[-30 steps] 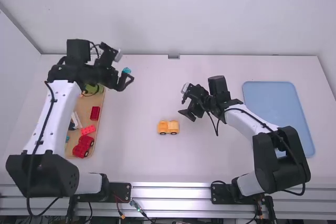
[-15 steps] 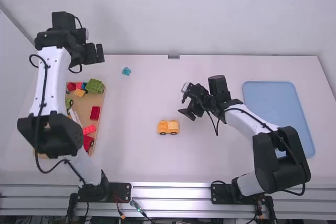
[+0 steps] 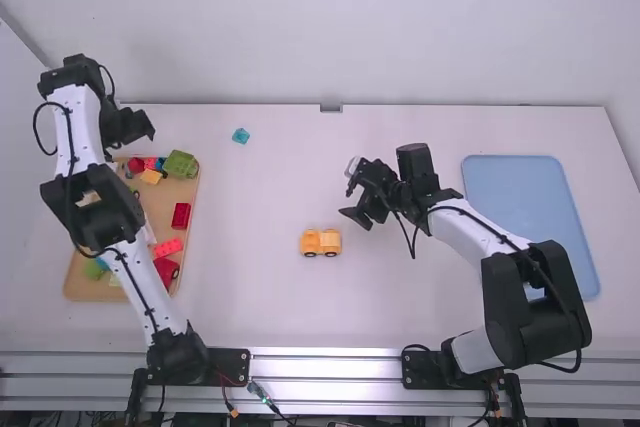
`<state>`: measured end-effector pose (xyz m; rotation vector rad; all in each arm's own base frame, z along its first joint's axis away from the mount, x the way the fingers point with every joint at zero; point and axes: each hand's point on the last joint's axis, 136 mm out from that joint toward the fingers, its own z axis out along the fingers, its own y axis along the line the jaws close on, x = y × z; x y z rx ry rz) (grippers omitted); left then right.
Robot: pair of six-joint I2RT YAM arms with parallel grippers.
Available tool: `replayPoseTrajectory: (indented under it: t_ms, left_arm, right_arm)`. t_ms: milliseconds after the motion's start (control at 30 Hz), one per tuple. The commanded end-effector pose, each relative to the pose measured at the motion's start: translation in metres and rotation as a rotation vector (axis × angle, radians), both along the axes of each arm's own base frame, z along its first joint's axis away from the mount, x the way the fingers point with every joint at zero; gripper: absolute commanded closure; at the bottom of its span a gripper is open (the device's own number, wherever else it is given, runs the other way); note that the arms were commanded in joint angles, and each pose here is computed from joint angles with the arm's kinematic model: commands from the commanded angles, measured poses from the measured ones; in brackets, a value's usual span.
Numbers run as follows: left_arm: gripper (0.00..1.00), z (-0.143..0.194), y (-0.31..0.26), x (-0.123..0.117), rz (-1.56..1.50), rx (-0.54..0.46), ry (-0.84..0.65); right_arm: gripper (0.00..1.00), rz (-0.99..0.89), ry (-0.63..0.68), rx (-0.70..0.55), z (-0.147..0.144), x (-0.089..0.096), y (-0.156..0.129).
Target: Assemble lego blocks to make yellow taxi
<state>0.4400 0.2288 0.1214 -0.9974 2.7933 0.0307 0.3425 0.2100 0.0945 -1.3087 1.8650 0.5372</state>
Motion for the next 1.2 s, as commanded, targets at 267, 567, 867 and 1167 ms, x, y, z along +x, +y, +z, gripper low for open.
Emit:
replayPoseTrajectory:
  t_ms: [267,567,867,1167]
  left_arm:
    - [0.16,-0.046,0.002,-0.004,0.133,-0.108,0.053]
    - [0.24,-0.079,0.007,-0.023,0.272,-0.082,0.14]
    - [0.3,-0.107,0.001,-0.015,0.279,-0.106,0.107]
    - [0.33,-0.124,-0.01,-0.006,0.259,-0.164,0.066]
  right_arm:
    - [0.01,-0.043,0.028,0.043,0.008,0.002,0.002]
    - [0.01,-0.042,0.032,0.044,0.007,0.001,0.002]
    - [0.01,-0.043,0.036,0.043,0.007,0.001,0.002]
    - [0.01,-0.037,0.03,0.036,0.006,0.0,0.005]
